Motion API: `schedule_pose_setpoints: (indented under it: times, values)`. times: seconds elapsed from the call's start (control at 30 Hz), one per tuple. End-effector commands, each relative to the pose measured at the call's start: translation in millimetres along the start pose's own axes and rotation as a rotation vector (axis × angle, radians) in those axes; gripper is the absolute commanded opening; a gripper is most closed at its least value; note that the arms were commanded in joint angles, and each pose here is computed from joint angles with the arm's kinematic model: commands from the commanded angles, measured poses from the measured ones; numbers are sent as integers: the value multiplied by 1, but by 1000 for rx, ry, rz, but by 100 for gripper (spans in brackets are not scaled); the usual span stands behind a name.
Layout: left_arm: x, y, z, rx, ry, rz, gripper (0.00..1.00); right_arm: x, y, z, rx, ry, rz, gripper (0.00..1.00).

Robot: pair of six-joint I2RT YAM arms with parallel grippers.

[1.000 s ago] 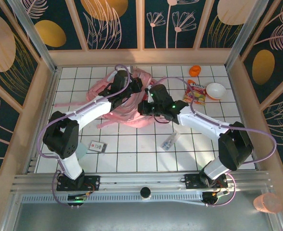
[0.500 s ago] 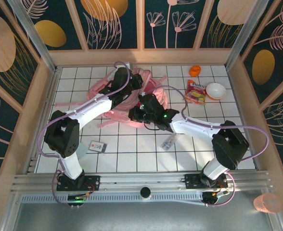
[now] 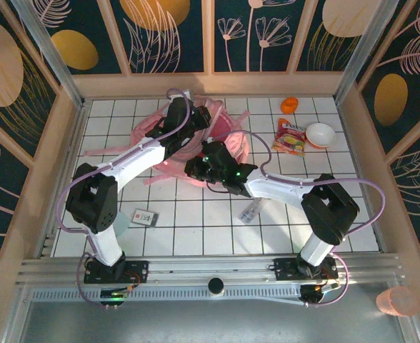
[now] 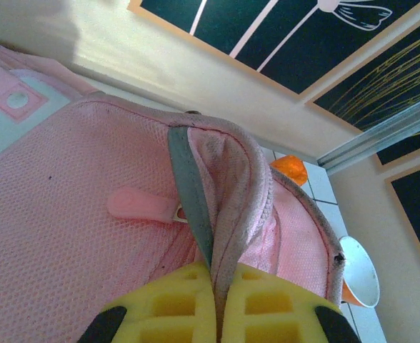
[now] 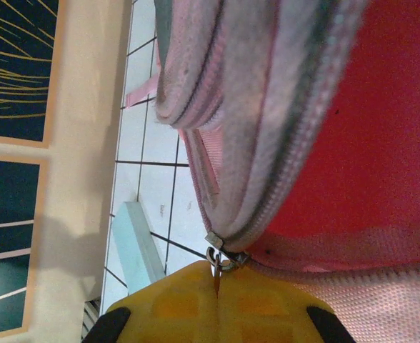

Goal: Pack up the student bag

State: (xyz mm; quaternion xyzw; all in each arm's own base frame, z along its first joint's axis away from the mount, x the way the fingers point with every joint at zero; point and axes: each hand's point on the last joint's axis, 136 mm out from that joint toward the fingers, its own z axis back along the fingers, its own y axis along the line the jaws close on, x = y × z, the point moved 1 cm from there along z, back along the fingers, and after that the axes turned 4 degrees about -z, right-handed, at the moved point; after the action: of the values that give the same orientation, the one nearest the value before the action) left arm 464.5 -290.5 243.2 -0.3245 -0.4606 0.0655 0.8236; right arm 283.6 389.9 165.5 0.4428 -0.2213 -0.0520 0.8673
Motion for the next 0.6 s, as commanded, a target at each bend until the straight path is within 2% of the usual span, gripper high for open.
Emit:
schedule_pose_setpoints:
  times: [0.0,0.23,0.37,0.57]
  values:
    - [82,-74,28,-254,-270,2,0,-20,23,1,71,62,9,1]
    - [69,-57,29,-200,-241,-133,0,-11,20,34,43,-9,83,39]
    - [61,-55,28,-231,-196,-198,0,-1,22,61,31,-63,152,52]
    - [57,-57,31,-264,-164,-268,0,31,13,96,75,-129,128,62]
